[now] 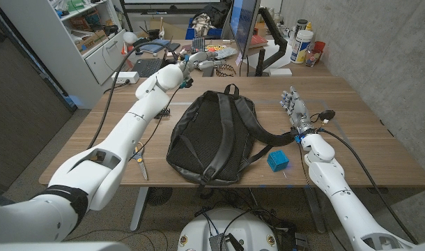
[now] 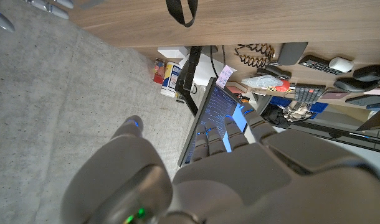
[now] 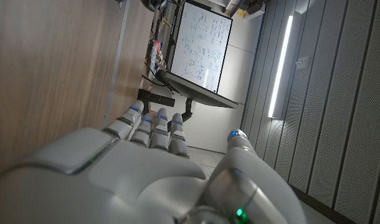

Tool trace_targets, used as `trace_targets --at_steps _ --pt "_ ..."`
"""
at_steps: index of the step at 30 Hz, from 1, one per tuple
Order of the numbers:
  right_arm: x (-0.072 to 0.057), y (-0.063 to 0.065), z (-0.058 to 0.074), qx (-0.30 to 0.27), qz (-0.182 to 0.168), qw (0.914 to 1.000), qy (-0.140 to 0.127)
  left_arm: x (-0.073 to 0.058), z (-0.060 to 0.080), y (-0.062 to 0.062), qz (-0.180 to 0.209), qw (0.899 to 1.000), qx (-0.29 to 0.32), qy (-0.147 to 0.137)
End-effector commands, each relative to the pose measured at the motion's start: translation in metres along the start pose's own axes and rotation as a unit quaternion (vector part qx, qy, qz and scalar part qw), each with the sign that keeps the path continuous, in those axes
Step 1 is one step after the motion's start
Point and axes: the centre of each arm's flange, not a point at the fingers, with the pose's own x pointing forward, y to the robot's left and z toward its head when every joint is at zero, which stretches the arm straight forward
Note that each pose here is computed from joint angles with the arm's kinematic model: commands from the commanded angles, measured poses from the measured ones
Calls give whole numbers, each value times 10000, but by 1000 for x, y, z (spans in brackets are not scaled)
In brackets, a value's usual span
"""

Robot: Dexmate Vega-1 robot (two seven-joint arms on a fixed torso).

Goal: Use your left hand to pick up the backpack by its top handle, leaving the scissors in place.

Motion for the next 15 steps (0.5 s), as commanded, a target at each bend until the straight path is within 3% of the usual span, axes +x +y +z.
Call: trace_targets --at_steps 1,15 --pt "2 1 -4 50 -13 10000 6 13 9 -2 -112 9989 447 128" --pt "6 1 -3 92 -7 10000 -34 22 21 -1 -138 9960 827 298"
